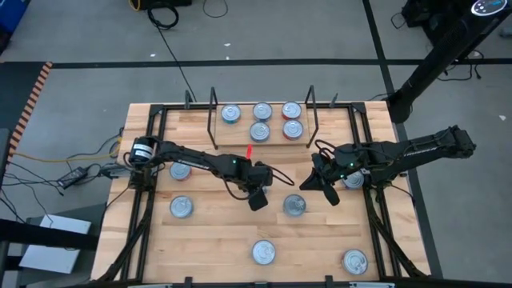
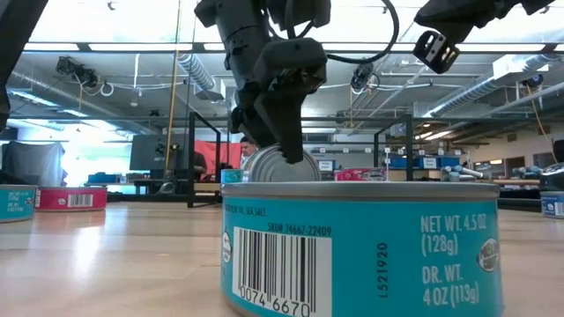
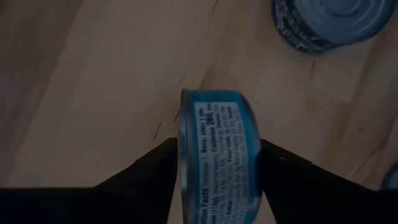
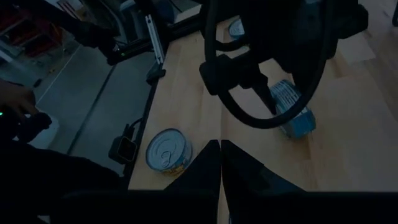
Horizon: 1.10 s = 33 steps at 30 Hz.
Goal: Stack canned seafood by type on shelf
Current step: Put the top middle light blue tuna can on the shelf aligned with the other light blue tuna can
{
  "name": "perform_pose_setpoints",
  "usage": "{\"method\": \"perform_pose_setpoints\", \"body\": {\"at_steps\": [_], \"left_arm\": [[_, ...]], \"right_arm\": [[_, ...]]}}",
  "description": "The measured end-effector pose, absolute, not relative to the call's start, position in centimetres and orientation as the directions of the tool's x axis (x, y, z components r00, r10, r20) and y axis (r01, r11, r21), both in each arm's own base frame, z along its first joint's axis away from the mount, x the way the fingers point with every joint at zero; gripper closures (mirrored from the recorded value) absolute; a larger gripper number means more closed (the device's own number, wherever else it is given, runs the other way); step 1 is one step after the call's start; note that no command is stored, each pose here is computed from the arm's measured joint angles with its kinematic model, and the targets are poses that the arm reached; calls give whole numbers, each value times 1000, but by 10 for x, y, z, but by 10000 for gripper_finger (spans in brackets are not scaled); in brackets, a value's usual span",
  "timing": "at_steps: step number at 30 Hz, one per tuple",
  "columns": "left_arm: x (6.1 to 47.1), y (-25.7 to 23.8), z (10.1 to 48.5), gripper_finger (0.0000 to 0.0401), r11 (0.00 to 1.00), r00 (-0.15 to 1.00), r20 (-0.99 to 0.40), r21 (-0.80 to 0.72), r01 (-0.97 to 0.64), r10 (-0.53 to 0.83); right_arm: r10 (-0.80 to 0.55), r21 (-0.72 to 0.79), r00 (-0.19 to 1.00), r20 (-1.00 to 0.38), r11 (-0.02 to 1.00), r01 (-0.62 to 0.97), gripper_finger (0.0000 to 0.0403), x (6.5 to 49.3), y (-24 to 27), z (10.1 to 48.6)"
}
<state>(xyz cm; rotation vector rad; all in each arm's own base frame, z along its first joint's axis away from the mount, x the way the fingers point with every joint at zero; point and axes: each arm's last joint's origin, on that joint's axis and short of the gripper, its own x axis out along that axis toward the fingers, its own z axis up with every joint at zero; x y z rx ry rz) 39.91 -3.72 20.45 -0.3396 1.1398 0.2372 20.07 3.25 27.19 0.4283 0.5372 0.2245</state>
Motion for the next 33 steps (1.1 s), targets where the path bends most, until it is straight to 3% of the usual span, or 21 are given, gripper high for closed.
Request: {"method": "perform_pose_setpoints", "body": {"at_steps": [7, 16, 21, 25, 33], "left_arm": [[399, -37, 209, 256, 926, 406, -914, -144, -349, 11], [396, -35, 215, 257, 924, 360, -932, -102, -369, 41], [389, -21, 240, 257, 892, 249, -940, 106, -440, 235], [380, -7, 255, 257, 811, 150, -890, 309, -497, 431], [372, 20, 252, 257, 673, 25, -751, 576, -464, 660]], "right_arm": [[315, 444, 838, -446, 891, -99, 378, 201, 32, 272], [316, 444, 838, -445, 891, -99, 378, 201, 32, 272], [315, 439, 838, -445, 893, -103, 378, 201, 32, 272], [314, 438, 838, -446, 893, -101, 378, 201, 32, 272], [314, 450, 838, -447, 888, -93, 378, 201, 32, 272]]}}
